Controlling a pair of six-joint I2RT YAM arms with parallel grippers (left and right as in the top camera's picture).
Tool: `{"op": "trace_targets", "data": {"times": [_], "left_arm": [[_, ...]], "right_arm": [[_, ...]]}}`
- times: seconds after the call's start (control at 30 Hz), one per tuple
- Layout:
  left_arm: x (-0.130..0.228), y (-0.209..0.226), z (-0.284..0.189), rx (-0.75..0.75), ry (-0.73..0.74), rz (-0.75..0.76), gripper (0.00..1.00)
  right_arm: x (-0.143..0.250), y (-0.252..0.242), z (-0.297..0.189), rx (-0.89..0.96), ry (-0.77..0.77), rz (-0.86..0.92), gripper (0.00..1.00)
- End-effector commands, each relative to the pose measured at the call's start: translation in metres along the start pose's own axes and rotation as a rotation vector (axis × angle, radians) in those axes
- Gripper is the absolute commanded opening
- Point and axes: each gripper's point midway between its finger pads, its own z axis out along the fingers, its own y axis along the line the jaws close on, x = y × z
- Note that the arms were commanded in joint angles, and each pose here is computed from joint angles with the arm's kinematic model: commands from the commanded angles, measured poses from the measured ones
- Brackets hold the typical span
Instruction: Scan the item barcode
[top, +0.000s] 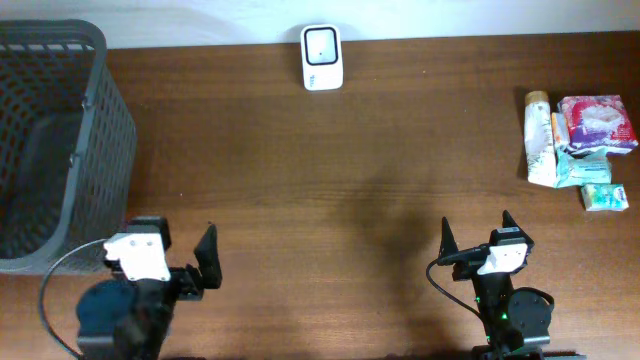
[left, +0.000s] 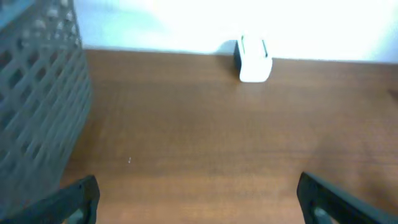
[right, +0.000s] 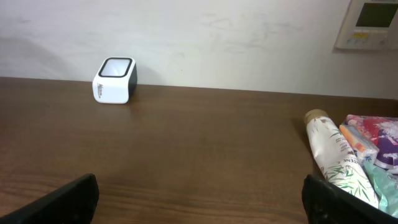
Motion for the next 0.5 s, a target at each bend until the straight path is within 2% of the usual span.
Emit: {"op": "trace_targets", "data": {"times": [0.0,0.17,0.47], "left_arm": [[0.020,-0.004,0.007,0.042,-0.048,0.054,0.99],[0.049,0.008,0.015,0.005,-0.045,0.039,0.99],[0.034,0.009,0.024,0.012,-0.216,0.058,0.99]], "right_arm": [[0.003,-0.003,0.000,0.016,0.003,0.001,0.99],[0.003,-0.003,0.000,0.016,0.003,0.002,0.99],[0.003,-0.003,0.000,0.016,0.003,0.002,0.99]]}}
